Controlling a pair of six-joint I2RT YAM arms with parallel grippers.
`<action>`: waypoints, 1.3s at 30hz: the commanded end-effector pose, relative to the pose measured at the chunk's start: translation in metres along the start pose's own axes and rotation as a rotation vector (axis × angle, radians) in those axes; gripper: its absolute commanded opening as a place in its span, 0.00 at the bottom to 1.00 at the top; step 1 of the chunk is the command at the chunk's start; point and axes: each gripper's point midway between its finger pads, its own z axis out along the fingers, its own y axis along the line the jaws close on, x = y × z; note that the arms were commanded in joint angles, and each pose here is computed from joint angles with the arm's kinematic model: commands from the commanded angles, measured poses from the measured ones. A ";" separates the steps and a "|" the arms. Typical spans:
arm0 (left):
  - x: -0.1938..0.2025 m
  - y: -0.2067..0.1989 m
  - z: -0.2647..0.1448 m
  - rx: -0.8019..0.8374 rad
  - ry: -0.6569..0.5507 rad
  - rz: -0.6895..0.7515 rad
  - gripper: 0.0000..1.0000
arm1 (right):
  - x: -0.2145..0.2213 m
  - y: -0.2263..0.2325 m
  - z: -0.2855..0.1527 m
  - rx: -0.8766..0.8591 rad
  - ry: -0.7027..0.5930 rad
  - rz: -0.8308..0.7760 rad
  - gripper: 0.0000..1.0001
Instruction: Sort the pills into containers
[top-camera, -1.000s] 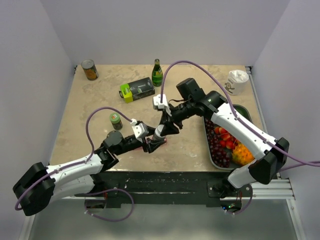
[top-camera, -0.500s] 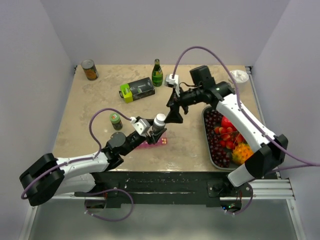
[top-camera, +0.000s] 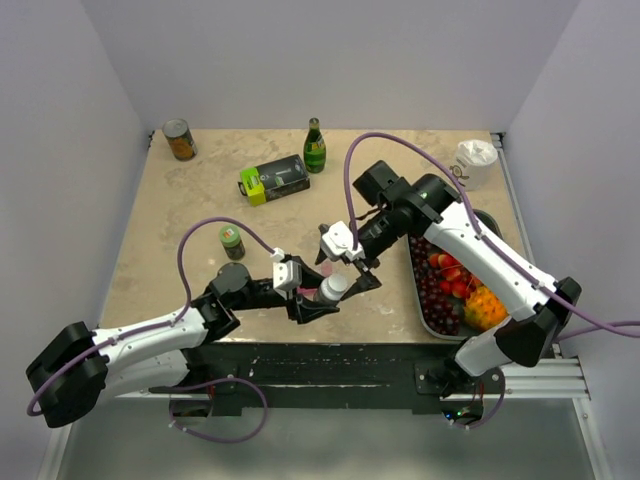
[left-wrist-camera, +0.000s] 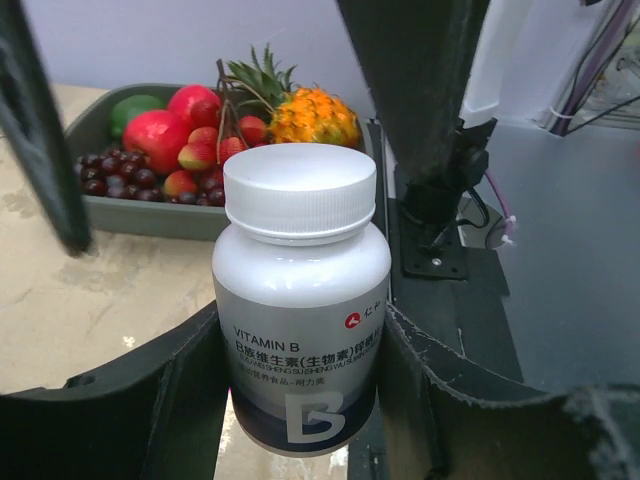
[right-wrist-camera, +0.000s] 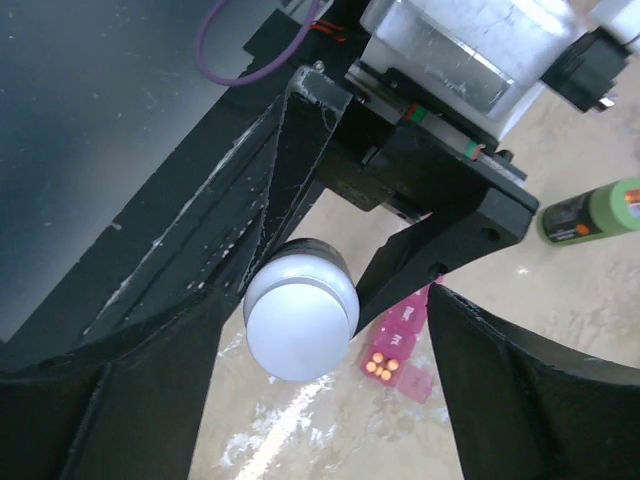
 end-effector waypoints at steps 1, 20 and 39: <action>-0.029 -0.011 0.005 0.083 -0.055 0.027 0.00 | 0.007 0.018 0.000 -0.052 0.056 0.038 0.80; -0.086 0.082 -0.026 -0.526 -0.268 0.207 0.00 | 0.023 -0.052 0.022 0.291 -0.025 0.623 0.09; -0.027 0.069 -0.022 -0.335 -0.127 0.117 0.00 | 0.005 -0.038 -0.054 0.256 -0.027 0.086 0.99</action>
